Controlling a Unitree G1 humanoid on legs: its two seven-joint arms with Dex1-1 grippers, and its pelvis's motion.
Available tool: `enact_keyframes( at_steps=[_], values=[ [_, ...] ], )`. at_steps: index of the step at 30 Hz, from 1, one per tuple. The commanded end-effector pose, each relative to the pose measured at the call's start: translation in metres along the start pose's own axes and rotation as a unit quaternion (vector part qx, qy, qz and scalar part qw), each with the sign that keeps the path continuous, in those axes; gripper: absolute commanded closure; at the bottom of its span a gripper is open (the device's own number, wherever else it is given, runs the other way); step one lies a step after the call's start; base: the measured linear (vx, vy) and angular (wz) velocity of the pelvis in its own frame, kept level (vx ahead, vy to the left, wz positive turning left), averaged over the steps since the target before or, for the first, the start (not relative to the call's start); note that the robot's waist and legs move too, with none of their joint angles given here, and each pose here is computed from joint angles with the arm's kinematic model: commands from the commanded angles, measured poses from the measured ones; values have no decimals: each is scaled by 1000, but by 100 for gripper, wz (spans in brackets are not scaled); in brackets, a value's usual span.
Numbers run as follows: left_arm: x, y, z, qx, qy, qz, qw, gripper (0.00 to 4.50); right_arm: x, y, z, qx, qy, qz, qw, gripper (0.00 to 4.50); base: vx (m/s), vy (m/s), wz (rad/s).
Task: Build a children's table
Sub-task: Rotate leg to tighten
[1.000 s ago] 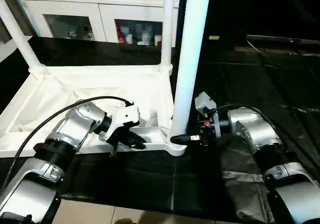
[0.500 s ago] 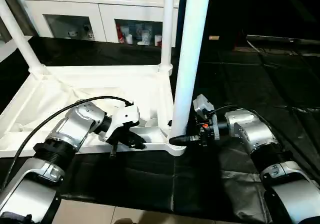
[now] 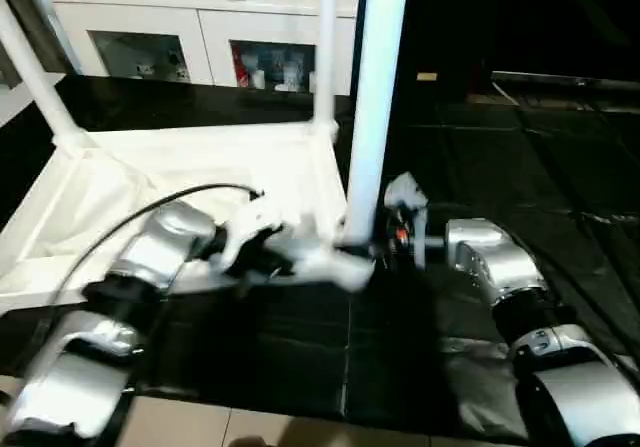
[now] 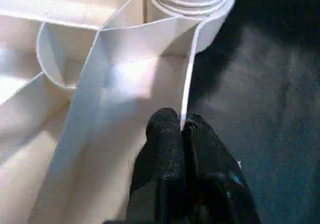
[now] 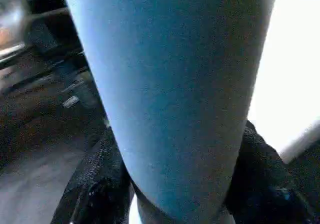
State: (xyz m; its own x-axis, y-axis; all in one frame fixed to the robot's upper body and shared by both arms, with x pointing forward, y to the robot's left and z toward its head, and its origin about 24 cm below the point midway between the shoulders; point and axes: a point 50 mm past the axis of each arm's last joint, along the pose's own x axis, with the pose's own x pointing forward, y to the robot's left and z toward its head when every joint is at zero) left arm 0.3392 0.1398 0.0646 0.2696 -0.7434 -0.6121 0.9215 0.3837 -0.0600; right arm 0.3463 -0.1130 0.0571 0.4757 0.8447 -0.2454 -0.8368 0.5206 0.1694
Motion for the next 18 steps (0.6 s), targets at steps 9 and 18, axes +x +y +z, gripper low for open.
enact_keyframes(
  at_steps=[9, 18],
  values=[
    [27, 8, 40, -74, -100, 146, 981, 450, 51, 22, -6, 68, 0, -120, 990, 244, 0, 0, 0],
    [18, 8, 26, -28, -60, 128, 990, 450, 45, 24, -5, 17, -8, -92, 996, 138, 0, 0, 0]
  ],
)
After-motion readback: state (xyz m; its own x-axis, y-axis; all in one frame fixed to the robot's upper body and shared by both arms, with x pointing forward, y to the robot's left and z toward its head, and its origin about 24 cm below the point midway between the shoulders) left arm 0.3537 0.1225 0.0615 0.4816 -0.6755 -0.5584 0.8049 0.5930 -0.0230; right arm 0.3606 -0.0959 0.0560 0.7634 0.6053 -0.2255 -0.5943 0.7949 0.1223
